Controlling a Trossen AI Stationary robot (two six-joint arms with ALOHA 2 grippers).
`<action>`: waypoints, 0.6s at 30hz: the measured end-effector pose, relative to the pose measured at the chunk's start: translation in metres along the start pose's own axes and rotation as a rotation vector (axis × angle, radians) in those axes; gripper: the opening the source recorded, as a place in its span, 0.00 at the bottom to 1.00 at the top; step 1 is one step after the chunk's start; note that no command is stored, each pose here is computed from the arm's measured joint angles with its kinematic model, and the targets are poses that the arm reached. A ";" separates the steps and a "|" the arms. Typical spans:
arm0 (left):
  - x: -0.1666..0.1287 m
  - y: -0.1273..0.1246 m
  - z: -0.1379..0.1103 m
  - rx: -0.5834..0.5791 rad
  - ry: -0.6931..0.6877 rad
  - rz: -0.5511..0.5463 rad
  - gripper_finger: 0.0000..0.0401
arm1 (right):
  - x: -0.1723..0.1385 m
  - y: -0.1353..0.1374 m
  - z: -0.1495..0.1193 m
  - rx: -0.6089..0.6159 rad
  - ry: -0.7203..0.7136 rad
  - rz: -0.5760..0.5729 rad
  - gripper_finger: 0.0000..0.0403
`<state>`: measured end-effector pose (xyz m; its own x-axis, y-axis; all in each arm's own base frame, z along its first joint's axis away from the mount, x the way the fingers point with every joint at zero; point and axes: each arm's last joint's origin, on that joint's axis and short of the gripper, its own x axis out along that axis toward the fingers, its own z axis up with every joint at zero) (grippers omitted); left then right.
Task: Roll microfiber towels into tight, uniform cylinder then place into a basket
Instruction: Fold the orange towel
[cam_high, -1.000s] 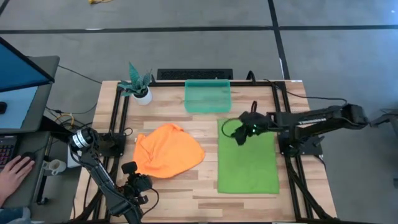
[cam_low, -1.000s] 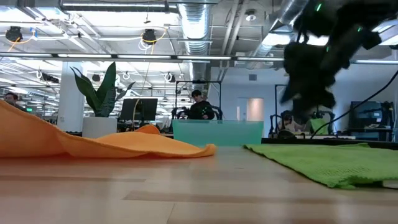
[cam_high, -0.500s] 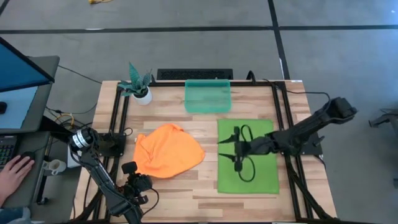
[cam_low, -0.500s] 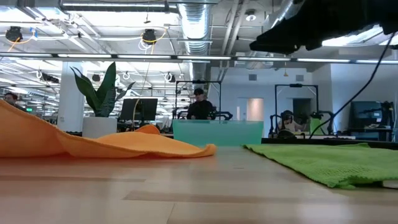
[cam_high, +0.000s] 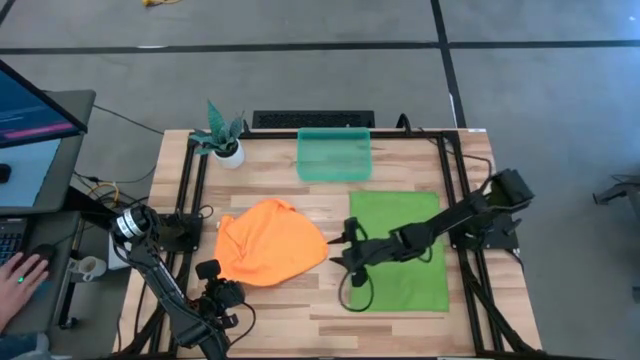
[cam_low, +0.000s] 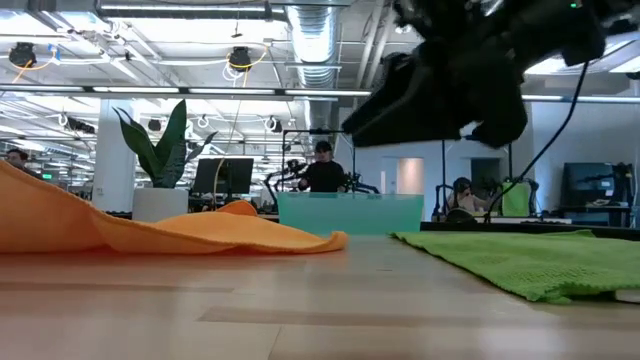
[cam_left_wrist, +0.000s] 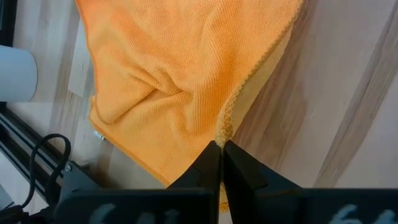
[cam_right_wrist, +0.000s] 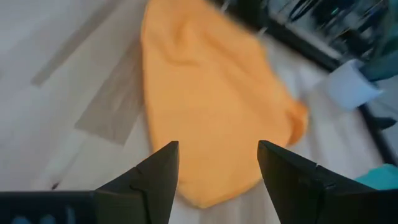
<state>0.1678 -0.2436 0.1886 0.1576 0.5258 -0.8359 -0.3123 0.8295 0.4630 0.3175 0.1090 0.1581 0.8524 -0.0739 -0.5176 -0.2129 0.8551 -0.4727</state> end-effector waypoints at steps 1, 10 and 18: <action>0.000 0.000 0.000 0.000 0.000 0.000 0.00 | 0.005 0.002 0.000 -0.011 0.025 0.014 0.60; 0.000 0.000 0.000 -0.001 -0.001 -0.002 0.00 | 0.045 0.013 -0.005 -0.085 0.237 0.090 0.60; 0.000 0.000 0.000 -0.001 -0.001 -0.002 0.00 | 0.066 0.012 -0.003 -0.113 0.334 0.113 0.60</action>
<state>0.1679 -0.2438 0.1885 0.1589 0.5244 -0.8365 -0.3128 0.8304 0.4611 0.3701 0.1131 0.1157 0.6215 -0.1623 -0.7664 -0.3638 0.8067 -0.4658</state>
